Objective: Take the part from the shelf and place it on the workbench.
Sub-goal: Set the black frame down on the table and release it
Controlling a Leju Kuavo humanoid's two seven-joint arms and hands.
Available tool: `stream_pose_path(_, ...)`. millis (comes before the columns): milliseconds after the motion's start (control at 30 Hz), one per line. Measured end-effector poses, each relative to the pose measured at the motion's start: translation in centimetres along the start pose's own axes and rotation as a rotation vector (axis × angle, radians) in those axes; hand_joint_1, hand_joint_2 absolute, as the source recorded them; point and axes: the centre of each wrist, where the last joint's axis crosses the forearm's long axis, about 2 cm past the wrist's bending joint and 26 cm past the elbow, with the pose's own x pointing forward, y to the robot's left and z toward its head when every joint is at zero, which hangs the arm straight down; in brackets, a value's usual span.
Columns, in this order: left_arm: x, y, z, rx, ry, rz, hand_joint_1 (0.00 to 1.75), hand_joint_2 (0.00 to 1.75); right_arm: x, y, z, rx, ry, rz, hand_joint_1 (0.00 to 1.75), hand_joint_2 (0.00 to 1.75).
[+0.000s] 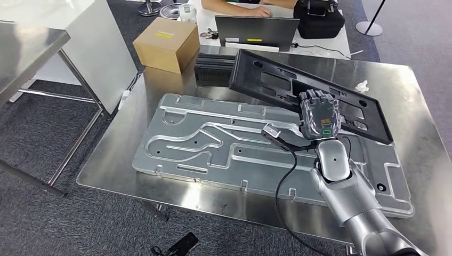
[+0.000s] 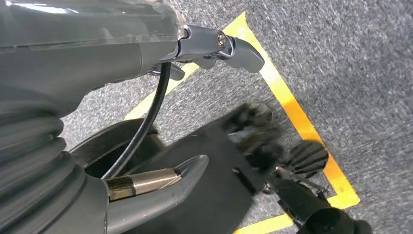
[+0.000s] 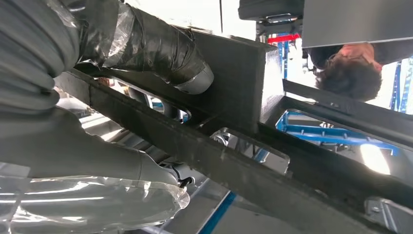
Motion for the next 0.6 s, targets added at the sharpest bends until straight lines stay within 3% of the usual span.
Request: stream_pose_path(600,-0.72,0.31,0.07,0.007,0.008,0.007,0.0,1.75,0.17,0.35,0.39,0.02,0.001,-0.015,1.75,1.75)
